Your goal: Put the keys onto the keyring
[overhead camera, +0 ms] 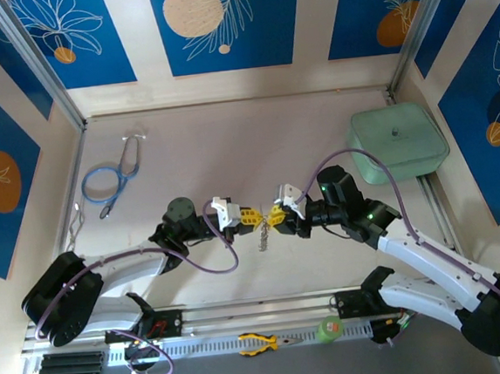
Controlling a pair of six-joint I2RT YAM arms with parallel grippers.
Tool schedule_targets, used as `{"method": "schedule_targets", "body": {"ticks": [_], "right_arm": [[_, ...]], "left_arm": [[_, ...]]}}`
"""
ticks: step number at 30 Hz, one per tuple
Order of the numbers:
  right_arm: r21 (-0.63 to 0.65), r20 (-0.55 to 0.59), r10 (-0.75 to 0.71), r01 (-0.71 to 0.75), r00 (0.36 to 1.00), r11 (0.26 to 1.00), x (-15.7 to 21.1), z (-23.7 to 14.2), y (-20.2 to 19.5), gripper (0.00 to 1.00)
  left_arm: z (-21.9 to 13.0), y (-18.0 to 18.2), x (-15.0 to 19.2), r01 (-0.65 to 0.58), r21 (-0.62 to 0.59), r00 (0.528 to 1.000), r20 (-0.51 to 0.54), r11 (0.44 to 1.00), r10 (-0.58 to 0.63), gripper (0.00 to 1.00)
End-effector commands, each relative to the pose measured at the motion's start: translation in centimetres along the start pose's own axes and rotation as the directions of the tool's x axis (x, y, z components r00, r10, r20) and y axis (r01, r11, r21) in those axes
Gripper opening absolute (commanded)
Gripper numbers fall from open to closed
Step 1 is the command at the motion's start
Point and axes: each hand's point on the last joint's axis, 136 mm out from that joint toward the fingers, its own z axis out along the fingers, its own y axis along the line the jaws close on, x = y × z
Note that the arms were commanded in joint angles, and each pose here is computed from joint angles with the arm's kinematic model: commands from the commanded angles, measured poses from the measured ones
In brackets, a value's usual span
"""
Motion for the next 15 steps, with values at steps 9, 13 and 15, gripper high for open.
{"method": "schedule_targets", "body": {"ticks": [9, 13, 15], "right_arm": [[-0.063, 0.015, -0.012, 0.013, 1.000, 0.998, -0.1, 1.0, 1.0, 0.25], [-0.083, 0.018, -0.024, 0.026, 1.000, 0.996, -0.2, 1.2, 1.3, 0.18], [-0.090, 0.022, -0.027, 0.029, 0.999, 0.996, -0.4, 1.1, 1.4, 0.10]], "left_arm": [[0.1, -1.2, -1.1, -0.039, 0.074, 0.999, 0.024, 0.996, 0.038, 0.00], [0.1, -1.5, -1.2, -0.035, 0.087, 0.999, 0.025, 0.996, 0.033, 0.00], [0.1, -1.5, -1.2, -0.036, 0.091, 0.999, 0.022, 0.995, 0.034, 0.00]]}}
